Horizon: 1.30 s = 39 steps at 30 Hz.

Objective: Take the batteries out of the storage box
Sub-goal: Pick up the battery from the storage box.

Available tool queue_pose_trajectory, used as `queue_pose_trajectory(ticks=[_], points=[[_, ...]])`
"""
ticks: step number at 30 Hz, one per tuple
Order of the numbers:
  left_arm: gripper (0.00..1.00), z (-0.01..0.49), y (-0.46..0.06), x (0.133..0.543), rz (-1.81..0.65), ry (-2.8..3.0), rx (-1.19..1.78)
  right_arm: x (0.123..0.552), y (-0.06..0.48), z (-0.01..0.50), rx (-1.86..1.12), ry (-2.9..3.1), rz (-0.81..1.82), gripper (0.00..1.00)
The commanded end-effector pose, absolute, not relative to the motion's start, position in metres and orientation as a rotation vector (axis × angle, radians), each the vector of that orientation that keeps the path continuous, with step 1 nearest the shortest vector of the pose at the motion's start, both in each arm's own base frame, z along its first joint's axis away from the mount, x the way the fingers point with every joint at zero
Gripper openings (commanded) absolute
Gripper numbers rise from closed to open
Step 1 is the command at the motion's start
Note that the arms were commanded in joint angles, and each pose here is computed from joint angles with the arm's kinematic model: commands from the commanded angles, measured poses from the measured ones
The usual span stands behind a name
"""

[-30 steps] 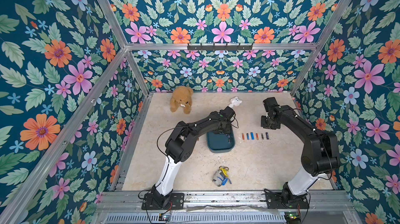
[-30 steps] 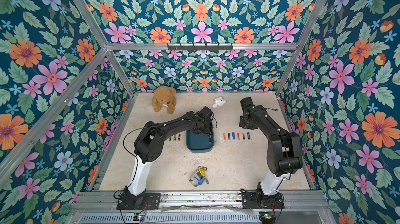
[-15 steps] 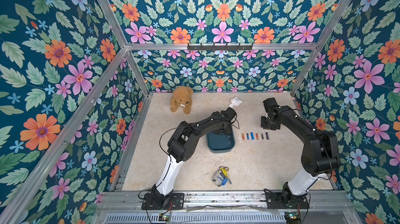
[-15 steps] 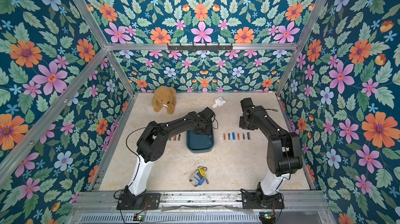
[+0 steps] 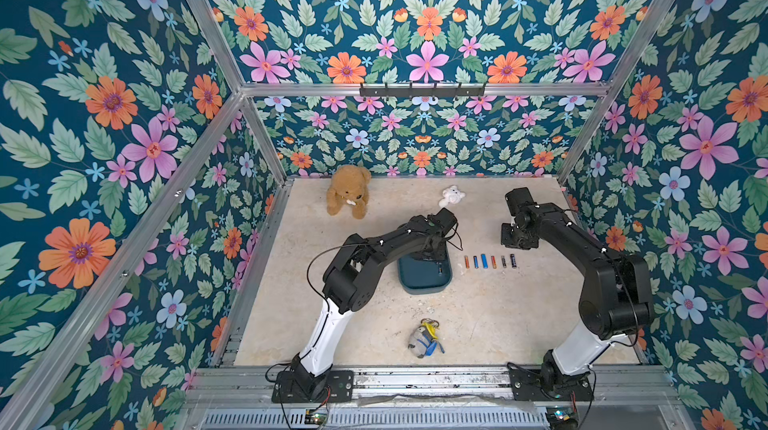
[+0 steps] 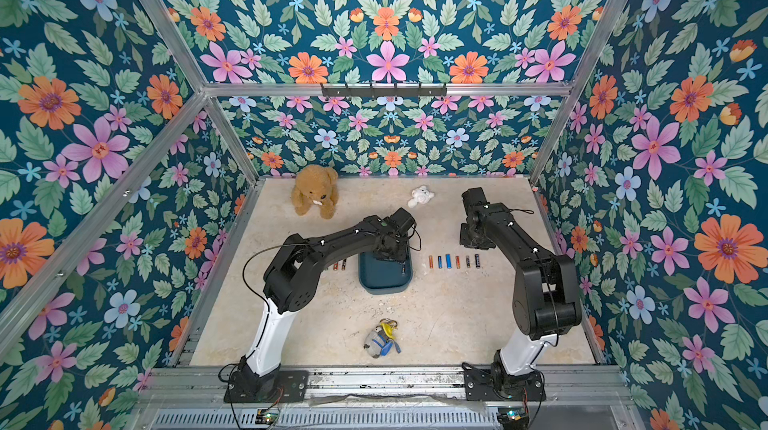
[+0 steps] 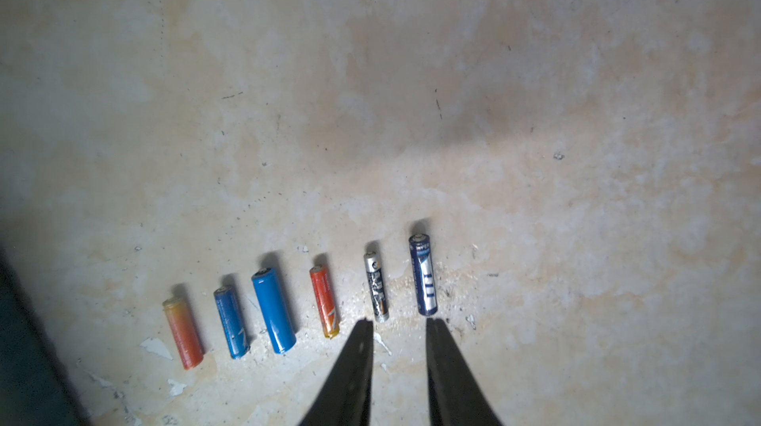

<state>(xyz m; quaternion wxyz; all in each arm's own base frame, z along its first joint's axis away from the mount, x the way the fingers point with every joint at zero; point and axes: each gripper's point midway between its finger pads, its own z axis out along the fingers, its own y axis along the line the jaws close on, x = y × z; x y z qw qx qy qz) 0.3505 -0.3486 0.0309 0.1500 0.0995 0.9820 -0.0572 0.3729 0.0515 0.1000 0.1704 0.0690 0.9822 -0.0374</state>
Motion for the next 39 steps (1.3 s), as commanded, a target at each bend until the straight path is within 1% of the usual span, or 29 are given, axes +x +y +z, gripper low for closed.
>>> queue_pose_trajectory(ticks=[1,5,8,16,22,32,39], points=[[0.50,0.034,-0.348,0.346,-0.161,2.834,0.290,0.374,0.051,0.105,0.196,2.781,-0.108,0.28],[0.50,0.027,-0.351,0.343,-0.165,2.851,0.295,0.374,0.050,0.108,0.194,2.779,-0.120,0.28],[0.47,0.024,-0.352,0.339,-0.164,2.859,0.302,0.374,0.050,0.110,0.196,2.776,-0.121,0.28],[0.32,0.023,-0.349,0.337,-0.154,2.865,0.300,0.377,0.051,0.112,0.194,2.774,-0.115,0.27],[0.24,0.026,-0.349,0.337,-0.160,2.863,0.300,0.376,0.054,0.110,0.186,2.778,-0.115,0.27],[0.16,0.026,-0.346,0.334,-0.154,2.868,0.298,0.375,0.056,0.110,0.183,2.779,-0.120,0.28],[0.16,0.033,-0.351,0.333,-0.213,2.865,0.276,0.375,0.059,0.110,0.178,2.779,-0.120,0.27]])
